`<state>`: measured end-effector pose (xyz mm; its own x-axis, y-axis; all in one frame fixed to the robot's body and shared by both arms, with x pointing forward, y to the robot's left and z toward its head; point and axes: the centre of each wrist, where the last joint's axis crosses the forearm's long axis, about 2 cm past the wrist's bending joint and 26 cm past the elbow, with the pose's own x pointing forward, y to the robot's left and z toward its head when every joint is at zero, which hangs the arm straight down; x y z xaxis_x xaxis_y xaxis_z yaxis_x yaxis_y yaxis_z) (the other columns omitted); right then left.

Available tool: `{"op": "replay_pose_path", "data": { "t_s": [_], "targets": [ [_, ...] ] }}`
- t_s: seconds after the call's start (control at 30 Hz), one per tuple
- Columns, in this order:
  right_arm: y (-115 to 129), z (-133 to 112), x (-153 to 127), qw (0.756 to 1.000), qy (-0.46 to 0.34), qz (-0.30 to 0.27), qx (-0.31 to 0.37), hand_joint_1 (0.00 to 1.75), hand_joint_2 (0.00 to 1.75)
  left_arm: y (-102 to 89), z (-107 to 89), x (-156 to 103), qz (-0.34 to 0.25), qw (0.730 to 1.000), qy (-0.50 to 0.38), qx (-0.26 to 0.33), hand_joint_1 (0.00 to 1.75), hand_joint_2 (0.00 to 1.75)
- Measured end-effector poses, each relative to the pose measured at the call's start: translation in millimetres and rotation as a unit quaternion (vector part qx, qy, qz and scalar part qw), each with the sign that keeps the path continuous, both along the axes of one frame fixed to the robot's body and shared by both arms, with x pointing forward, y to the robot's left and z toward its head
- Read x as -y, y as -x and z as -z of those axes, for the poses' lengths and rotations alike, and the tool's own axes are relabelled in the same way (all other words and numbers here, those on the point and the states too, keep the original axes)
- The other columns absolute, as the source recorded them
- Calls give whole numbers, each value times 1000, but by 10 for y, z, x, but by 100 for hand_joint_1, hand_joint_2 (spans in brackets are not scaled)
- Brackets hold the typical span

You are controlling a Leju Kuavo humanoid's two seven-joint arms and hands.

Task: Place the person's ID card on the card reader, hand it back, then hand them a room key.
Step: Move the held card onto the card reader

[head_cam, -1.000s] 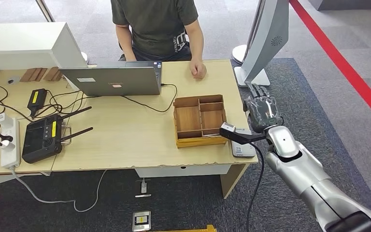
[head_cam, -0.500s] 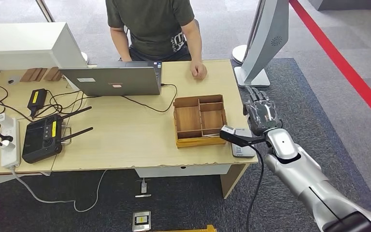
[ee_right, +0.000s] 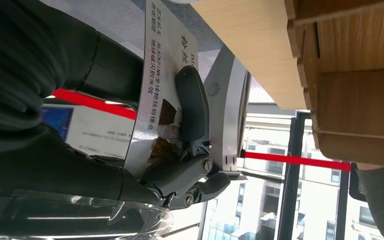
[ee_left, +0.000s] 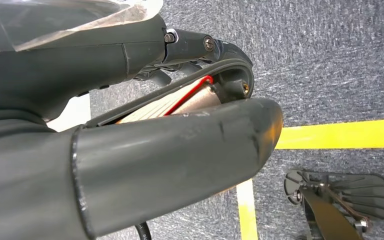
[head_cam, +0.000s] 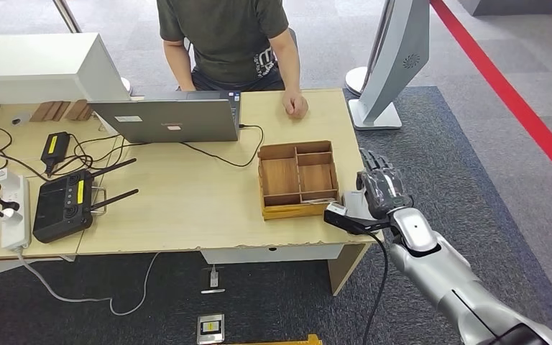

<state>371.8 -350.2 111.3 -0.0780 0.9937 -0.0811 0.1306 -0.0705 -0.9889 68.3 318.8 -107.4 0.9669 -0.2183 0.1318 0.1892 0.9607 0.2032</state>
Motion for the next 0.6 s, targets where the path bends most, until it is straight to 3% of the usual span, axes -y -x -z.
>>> {"op": "replay_pose_path", "data": {
  "t_s": [0.6],
  "targets": [
    [136, 326, -35, 998, -31, 2, -51, 175, 175, 0, 0, 7, -9, 1000, -4, -5, 0, 0]
  ]
}}
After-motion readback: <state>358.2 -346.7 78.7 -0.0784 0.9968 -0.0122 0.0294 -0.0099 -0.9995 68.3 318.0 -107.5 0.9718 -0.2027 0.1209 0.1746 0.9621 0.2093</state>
